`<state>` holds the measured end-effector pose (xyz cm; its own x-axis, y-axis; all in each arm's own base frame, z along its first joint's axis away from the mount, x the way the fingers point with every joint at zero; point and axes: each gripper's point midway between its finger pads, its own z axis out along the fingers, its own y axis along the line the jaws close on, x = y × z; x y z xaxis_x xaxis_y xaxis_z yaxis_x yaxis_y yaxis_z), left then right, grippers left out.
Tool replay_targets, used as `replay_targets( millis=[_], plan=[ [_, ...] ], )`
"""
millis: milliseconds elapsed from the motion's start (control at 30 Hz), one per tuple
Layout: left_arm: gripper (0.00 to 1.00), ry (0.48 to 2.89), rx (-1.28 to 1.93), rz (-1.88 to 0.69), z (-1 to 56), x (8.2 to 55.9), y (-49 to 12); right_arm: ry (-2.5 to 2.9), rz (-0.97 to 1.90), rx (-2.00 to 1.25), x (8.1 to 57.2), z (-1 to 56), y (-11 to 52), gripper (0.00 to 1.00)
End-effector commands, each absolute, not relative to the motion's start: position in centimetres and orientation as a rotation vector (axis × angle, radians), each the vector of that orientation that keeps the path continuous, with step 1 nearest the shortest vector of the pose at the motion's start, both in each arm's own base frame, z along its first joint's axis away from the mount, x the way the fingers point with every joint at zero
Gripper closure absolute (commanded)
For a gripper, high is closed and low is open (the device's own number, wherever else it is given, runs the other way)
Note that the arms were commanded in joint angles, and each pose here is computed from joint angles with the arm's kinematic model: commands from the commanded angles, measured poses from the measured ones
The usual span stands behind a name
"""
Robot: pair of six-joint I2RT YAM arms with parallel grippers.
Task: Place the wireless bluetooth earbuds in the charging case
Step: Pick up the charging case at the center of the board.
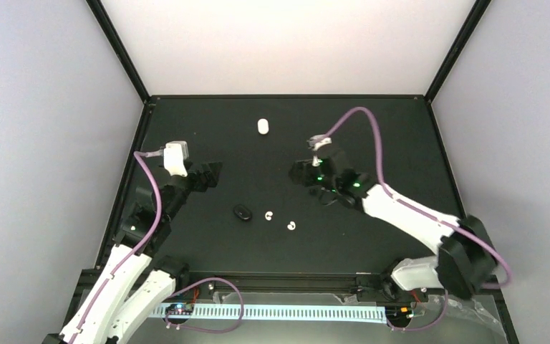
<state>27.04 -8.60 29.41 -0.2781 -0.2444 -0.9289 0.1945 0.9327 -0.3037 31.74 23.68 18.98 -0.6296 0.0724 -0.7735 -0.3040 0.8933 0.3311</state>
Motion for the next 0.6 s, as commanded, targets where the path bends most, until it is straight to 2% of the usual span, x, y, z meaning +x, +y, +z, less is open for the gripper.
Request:
replay_targets(
  millis=[0, 100, 267, 567],
  plan=[
    [0.01, 1.732, -0.014, -0.451, 31.2, 26.3, -8.8, 2.227, 0.605, -0.41, 30.2, 17.1, 31.3, 0.11],
    [0.01, 1.715, -0.021, -0.444, 31.6, 26.0, -8.5, 2.279, 0.617, -0.59, 27.7, 14.0, 36.2, 0.15],
    [0.01, 1.685, -0.052, -0.416, 32.2, 25.6, -7.6, 2.342, 0.626, -0.784, 25.1, 9.8, 40.7, 0.27],
    [0.01, 1.686, -0.055, -0.409, 32.2, 25.6, -7.5, 2.352, 0.611, -0.899, 24.4, 7.8, 43.7, 0.29]
  ],
)
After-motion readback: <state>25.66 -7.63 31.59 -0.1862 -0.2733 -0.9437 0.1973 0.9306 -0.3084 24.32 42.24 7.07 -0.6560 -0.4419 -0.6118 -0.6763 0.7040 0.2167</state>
